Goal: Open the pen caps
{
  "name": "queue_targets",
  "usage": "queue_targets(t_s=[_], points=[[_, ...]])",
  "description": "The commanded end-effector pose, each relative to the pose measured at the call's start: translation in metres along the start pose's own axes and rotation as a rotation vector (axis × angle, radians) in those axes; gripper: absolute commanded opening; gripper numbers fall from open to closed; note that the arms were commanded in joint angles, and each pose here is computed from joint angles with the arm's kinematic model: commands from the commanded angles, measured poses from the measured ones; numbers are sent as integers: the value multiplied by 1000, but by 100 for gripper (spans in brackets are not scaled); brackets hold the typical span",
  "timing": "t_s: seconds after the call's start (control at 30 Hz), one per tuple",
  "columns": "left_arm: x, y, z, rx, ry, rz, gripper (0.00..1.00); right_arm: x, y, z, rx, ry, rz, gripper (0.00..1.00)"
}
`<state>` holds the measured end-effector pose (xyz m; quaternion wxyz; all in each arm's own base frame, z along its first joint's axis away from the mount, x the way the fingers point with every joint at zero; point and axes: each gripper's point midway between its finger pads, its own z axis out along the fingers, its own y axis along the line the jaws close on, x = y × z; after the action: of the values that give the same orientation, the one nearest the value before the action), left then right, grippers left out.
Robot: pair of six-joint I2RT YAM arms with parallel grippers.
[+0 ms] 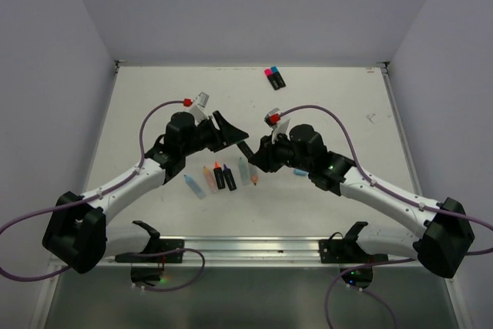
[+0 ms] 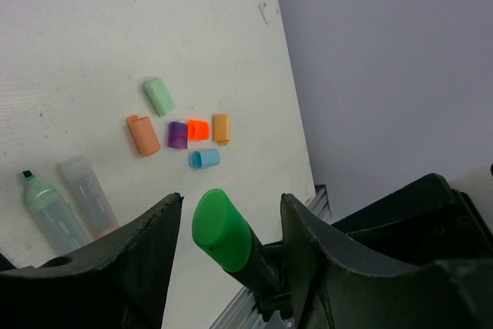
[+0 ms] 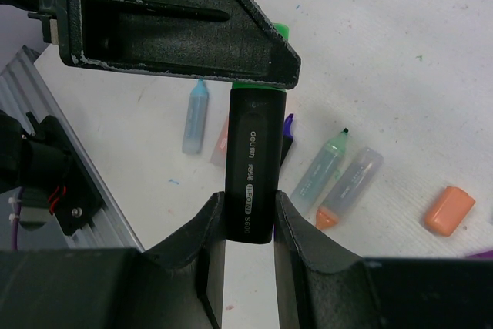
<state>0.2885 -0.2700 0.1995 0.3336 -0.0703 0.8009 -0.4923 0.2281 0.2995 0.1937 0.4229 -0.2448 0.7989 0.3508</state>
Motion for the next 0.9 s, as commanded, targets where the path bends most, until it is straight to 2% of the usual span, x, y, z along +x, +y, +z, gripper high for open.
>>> queue_targets(t_s=[0.0,0.2,0.3,0.4,0.53,0.57,0.63,0.67,0.77,0.87], points=[[-12,-29,-3,112,-19,15,55,-10,5,0,-11,-40,-2,0],[-10,-31,-7,124,-19,12,49,-5,4,5,-8,-25,1,0],[-10,-31,-7,122,-22,14,42,-4,5,4,-14,-21,4,0],[-9,-30,-7,127,-16,12,29,-4,4,3,-7,-26,-2,0],[-7,-29,-5,131,-3,3,0,-6,4,0,-5,-36,-17,0],[-6,-30,-4,135,0,4,0,-7,4,0,-5,-40,-22,0],[-3,-29,-4,142,9,-7,0,-11,0,1,19,-46,-29,8],[-2,-28,-4,145,11,-9,0,-8,-2,2,29,-30,-34,20],[0,-28,-4,147,17,-14,0,-11,-3,6,33,-25,-50,38],[1,-27,-5,149,19,-16,0,-13,-3,12,32,-18,-54,41]])
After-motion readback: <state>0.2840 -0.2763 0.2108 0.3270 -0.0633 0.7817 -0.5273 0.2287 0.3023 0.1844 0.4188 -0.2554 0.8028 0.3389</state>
